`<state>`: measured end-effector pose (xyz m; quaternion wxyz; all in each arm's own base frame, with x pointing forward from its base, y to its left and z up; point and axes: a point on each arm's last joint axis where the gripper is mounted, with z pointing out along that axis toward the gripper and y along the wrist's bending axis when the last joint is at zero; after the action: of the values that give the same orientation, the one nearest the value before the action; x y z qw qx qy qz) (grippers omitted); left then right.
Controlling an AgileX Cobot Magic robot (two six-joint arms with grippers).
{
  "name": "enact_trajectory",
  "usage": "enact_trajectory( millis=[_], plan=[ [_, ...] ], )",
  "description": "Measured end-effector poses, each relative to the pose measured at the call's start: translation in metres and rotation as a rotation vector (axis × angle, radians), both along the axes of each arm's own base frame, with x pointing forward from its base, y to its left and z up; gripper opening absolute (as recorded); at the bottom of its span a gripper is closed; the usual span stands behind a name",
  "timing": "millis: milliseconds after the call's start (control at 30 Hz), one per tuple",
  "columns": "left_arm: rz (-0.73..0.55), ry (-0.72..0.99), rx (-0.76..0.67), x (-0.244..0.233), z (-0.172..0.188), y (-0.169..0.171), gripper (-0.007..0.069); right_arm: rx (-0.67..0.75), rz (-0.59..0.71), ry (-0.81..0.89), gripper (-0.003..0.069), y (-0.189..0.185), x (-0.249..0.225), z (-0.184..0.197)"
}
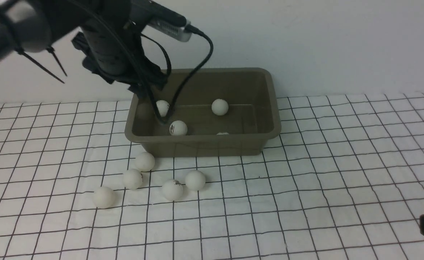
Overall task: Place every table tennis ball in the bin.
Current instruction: Use the left arm to clamp the table tennis ball closest to it
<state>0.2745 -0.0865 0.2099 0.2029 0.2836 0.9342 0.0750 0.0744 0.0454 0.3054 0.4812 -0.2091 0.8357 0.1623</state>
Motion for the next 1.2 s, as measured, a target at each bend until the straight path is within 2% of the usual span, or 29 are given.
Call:
enact_trajectory(
  millis=[233,400,1000,1067,1200],
  plan=[
    [0.082,0.033,0.0,0.02,-0.029,0.02,0.0468,0.009,0.005,0.012,-0.0011,0.001,-0.001,0.0],
    [0.138,0.027,-0.053,0.029,-0.04,0.027,0.0468,0.009,0.005,0.012,-0.001,0.001,-0.001,0.0],
    [0.148,0.068,-0.079,0.038,-0.073,0.021,0.0468,0.018,-0.004,-0.012,-0.001,0.001,0.001,0.002],
    [0.148,0.066,-0.083,0.039,-0.074,0.021,0.0449,0.019,-0.005,-0.014,-0.001,0.001,0.001,0.002],
    [0.145,0.054,-0.09,0.04,-0.074,0.02,0.0358,0.019,-0.005,-0.014,-0.001,0.001,0.001,0.002]
  ],
)
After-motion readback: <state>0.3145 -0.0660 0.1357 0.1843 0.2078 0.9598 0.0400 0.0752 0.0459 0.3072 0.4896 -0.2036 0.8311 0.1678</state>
